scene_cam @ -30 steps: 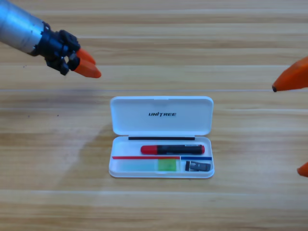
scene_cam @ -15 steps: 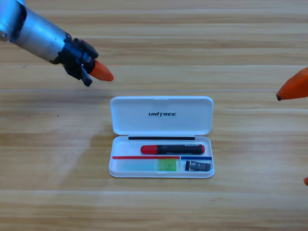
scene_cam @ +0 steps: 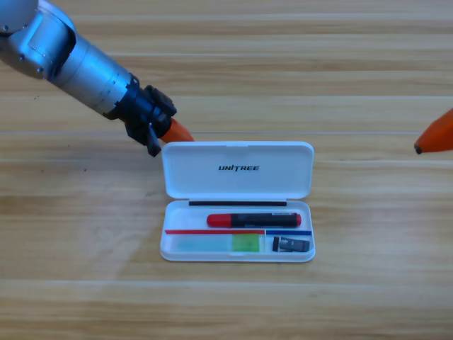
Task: Clean up eraser and pencils
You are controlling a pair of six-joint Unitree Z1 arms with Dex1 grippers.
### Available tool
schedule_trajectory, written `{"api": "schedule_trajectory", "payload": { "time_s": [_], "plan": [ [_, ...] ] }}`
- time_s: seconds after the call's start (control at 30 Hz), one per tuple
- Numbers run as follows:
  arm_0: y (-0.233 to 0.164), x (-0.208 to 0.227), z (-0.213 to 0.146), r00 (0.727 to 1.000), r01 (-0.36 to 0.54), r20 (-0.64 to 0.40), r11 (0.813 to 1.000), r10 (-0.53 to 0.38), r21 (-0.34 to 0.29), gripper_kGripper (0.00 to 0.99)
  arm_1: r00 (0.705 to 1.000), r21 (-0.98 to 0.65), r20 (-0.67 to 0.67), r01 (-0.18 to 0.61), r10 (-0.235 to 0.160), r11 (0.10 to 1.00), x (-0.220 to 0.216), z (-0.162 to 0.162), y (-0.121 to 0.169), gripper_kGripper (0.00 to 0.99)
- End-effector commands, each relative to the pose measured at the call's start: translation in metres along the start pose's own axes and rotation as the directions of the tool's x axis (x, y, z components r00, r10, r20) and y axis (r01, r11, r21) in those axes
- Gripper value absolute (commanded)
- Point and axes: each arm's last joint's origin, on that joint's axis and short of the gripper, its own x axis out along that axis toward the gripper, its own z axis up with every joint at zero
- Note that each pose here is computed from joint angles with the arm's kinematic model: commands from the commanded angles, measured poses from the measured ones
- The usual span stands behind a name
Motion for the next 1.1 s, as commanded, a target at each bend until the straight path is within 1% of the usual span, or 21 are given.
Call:
{"api": "schedule_trajectory", "payload": {
  "time_s": [0.03, 0.53, 0.77, 0.93, 1.1],
  "plan": [
    [-0.012, 0.011, 0.0, 0.997, 0.075, -0.022, 0.997, -0.075, 0.016, 0.0, 1.0, 0.004, 0.02, 0.008, -0.008, 1.0, -0.004, -0.009, 0.003, 0.959],
    [-0.062, -0.032, 0.028, 0.991, 0.132, -0.013, 0.985, -0.131, 0.113, 0.0, 1.0, 0.005, 0.019, 0.004, -0.005, 1.0, -0.001, -0.01, 0.002, 0.959],
    [-0.08, -0.041, 0.027, 0.993, 0.12, -0.029, 0.981, -0.117, 0.156, 0.0, 1.0, 0.006, 0.021, -0.003, 0.003, 1.0, -0.001, -0.01, 0.002, 0.959],
    [-0.087, -0.042, 0.02, 0.994, 0.107, -0.05, 0.98, -0.1, 0.17, 0.0, 1.0, 0.008, 0.019, -0.008, 0.007, 1.0, 0.001, -0.01, 0.001, 0.959],
    [-0.087, -0.049, 0.027, 0.996, 0.084, -0.031, 0.981, -0.08, 0.177, 0.0, 1.0, 0.009, 0.019, -0.009, 0.009, 1.0, 0.001, -0.01, 0.001, 0.959]
  ]
}}
